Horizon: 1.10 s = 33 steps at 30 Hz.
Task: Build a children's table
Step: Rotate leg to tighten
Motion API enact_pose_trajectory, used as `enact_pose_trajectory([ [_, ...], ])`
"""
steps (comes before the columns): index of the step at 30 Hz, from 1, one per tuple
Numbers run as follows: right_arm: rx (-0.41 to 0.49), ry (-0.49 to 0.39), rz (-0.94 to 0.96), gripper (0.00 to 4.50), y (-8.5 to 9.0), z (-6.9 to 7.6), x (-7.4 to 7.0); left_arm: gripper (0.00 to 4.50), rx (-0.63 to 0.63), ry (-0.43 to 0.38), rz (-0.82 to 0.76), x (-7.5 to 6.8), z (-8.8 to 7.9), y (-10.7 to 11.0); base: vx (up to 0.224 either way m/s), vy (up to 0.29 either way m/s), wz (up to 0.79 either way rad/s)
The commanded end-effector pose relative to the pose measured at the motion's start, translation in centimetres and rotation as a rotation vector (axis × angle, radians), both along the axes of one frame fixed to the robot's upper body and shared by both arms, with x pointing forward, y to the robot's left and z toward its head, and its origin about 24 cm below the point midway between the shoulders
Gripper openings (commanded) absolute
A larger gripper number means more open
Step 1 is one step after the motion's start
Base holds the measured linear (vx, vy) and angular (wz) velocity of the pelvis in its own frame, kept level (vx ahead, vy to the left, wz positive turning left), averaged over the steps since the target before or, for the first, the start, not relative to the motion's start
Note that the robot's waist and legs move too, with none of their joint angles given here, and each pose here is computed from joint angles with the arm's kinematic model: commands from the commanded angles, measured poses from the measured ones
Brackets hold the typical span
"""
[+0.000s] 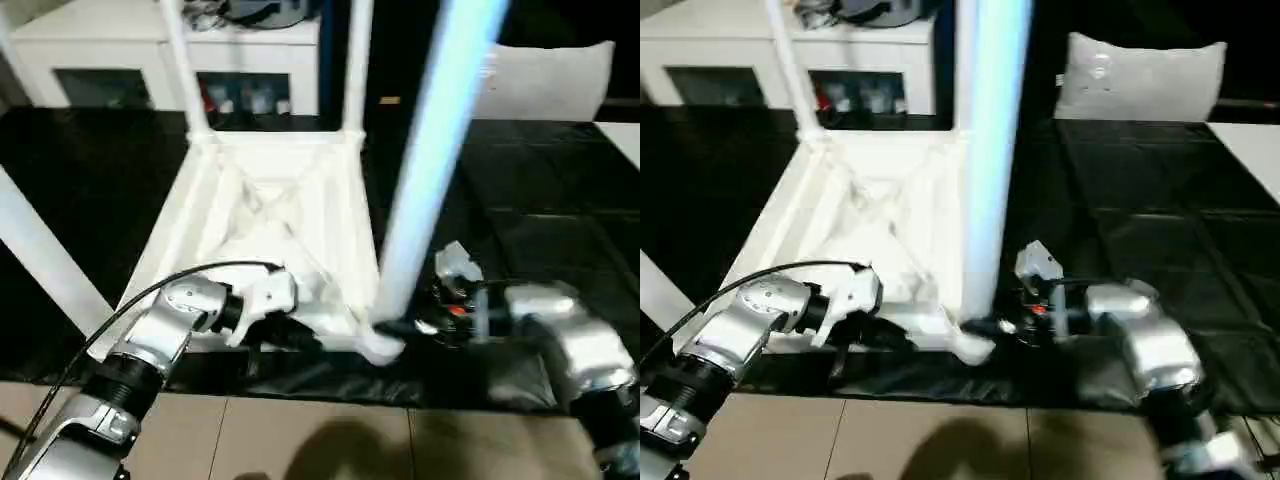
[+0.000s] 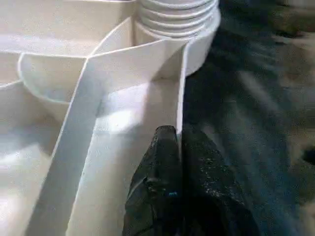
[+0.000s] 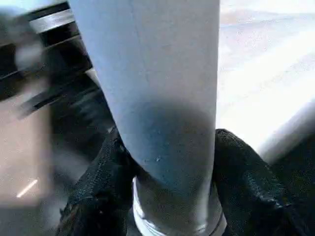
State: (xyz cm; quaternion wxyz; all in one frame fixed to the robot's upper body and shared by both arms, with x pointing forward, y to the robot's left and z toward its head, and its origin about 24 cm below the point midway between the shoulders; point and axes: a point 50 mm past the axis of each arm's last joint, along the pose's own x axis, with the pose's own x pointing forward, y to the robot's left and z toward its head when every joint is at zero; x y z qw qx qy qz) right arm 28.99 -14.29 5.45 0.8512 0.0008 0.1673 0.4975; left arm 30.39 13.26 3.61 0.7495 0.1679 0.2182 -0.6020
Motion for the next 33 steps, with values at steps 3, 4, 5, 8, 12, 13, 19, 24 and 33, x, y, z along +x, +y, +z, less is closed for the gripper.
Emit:
enact_pose_trajectory([
  [3,-0.095,0.092,-0.299,1.98,2.0,-2.0,1.2,0.00,-0.026,-0.035,0.211,1.8,0.3,-1.7,-0.021,-0.001,-0.02],
  [4,-0.123,0.104,-0.380,1.97,2.1,-2.3,1.6,0.00,-0.033,-0.042,0.257,2.3,0.5,-1.8,0.000,0.000,0.00],
  [5,-0.136,0.103,-0.463,1.97,2.3,-2.4,2.0,0.00,-0.048,-0.048,0.308,2.7,0.7,-2.1,-0.094,0.032,-0.05],
  [8,-0.071,0.101,-0.484,2.66,2.9,-2.2,2.3,0.00,-0.055,-0.065,0.357,3.1,0.8,-2.4,-0.050,0.011,0.02],
  [12,0.008,0.036,-0.400,2.94,3.4,-1.2,1.6,0.00,-0.009,-0.080,0.326,2.8,0.1,-2.6,0.051,-0.031,-0.08],
  [13,0.021,0.031,-0.387,3.07,3.4,-1.0,1.5,0.00,-0.002,-0.081,0.321,2.7,0.0,-2.6,0.000,0.000,0.00],
  [19,-0.015,-0.041,-0.319,3.58,0.3,-0.2,1.3,0.00,0.027,-0.109,0.249,2.5,-0.1,-1.5,0.000,0.000,0.00],
  [24,-0.024,-0.082,-0.255,4.02,-2.2,0.8,1.1,0.00,0.030,-0.094,0.144,1.6,-0.2,-0.7,0.000,0.000,0.00],
  [33,-0.103,-0.106,0.055,4.15,-4.1,1.9,0.0,0.00,0.056,-0.056,-0.128,-0.1,-0.3,0.3,0.000,0.000,0.00],
])
